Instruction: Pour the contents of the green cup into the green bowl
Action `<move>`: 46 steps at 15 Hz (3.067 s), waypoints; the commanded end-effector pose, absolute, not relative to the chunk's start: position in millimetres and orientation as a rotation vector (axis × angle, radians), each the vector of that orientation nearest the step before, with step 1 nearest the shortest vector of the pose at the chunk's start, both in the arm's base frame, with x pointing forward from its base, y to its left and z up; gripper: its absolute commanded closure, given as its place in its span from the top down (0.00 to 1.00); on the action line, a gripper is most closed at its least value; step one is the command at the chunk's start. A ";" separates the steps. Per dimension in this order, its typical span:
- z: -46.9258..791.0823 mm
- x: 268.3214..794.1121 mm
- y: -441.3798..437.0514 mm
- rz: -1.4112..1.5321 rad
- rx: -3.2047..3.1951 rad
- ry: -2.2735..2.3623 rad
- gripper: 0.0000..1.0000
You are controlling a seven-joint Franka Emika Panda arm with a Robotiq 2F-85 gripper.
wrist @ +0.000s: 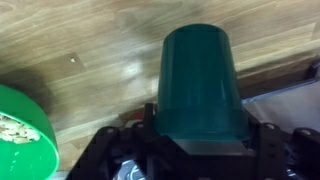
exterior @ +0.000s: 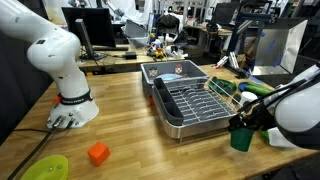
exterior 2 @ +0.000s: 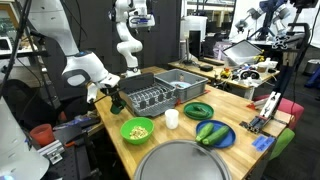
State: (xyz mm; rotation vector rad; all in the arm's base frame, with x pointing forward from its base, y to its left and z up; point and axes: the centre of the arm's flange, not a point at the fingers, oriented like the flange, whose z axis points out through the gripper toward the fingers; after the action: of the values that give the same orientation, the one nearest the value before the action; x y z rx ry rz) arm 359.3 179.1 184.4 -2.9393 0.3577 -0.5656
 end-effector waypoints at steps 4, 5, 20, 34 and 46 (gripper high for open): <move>183.5 358.4 177.6 -0.578 -2.951 0.385 0.52; 182.8 356.5 177.4 -0.577 -2.955 0.406 0.52; 143.8 350.3 154.0 -0.793 -3.152 0.806 0.52; 145.8 364.0 152.5 -0.930 -3.144 0.760 0.52; 144.5 370.3 163.9 -1.030 -3.190 0.547 0.52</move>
State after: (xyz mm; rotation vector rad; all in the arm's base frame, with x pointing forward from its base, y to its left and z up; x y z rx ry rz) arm 366.7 162.8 144.6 -3.1617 0.5873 -1.0064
